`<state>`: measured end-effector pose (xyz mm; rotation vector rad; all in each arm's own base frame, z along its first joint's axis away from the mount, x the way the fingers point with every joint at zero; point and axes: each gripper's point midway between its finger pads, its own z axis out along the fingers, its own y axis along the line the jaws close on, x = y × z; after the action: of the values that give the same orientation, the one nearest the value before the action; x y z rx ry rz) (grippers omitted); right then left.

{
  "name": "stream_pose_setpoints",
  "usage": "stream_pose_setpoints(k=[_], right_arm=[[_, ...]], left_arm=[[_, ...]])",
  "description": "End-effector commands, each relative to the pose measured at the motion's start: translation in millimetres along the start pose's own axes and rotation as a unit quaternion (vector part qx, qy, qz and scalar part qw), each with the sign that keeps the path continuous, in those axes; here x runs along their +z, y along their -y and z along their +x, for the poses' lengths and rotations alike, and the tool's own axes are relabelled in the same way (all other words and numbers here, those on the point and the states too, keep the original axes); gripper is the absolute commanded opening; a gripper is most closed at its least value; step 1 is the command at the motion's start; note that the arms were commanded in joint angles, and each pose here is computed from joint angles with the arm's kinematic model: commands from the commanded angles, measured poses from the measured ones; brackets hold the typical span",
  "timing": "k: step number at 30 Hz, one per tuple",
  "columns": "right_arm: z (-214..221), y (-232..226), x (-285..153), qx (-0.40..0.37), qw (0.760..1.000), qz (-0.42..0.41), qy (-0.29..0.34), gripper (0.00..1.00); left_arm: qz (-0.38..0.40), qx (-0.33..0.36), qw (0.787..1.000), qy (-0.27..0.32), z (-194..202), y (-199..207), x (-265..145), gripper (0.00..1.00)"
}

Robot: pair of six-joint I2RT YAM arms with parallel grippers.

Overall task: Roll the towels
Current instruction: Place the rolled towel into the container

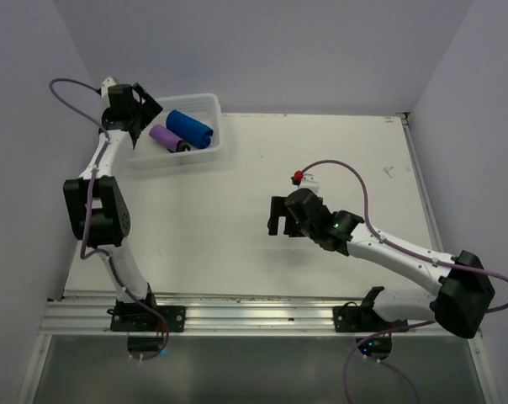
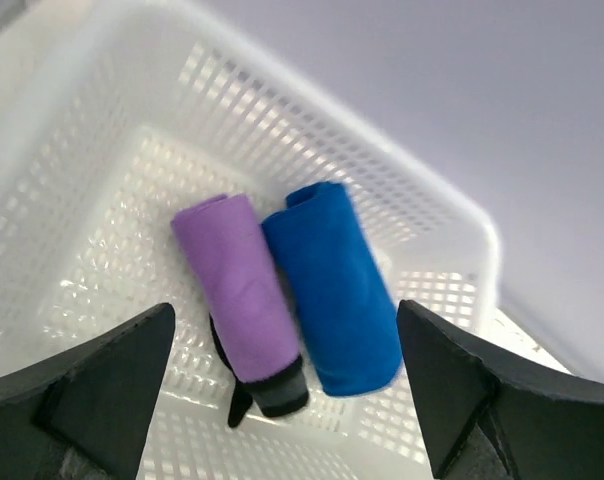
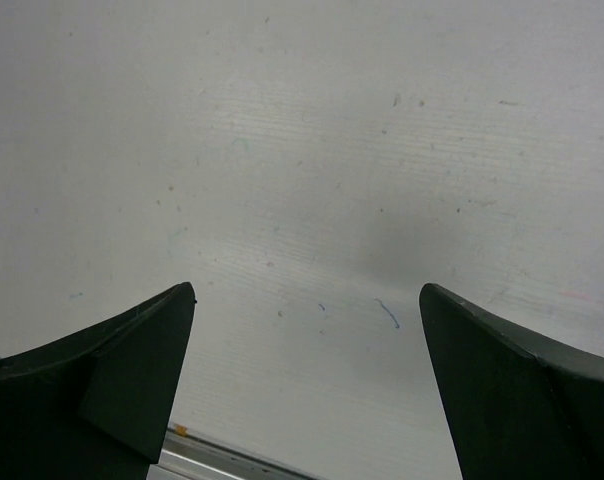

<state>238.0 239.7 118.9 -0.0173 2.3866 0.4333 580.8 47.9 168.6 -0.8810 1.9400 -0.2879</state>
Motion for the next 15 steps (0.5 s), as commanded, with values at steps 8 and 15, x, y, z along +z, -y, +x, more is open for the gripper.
stream_pose_setpoints(k=[8,15], right_arm=[[-111.2,37.5,-53.6,0.005,0.989,0.041,0.139,0.99],[-131.3,90.9,-57.7,0.027,0.987,0.106,0.119,0.99]], left_arm=[[0.142,0.148,0.969,0.138,3.3,62.9,-242.7,0.98],[0.169,0.214,0.958,0.084,63.7,9.8,-280.4,0.99]])
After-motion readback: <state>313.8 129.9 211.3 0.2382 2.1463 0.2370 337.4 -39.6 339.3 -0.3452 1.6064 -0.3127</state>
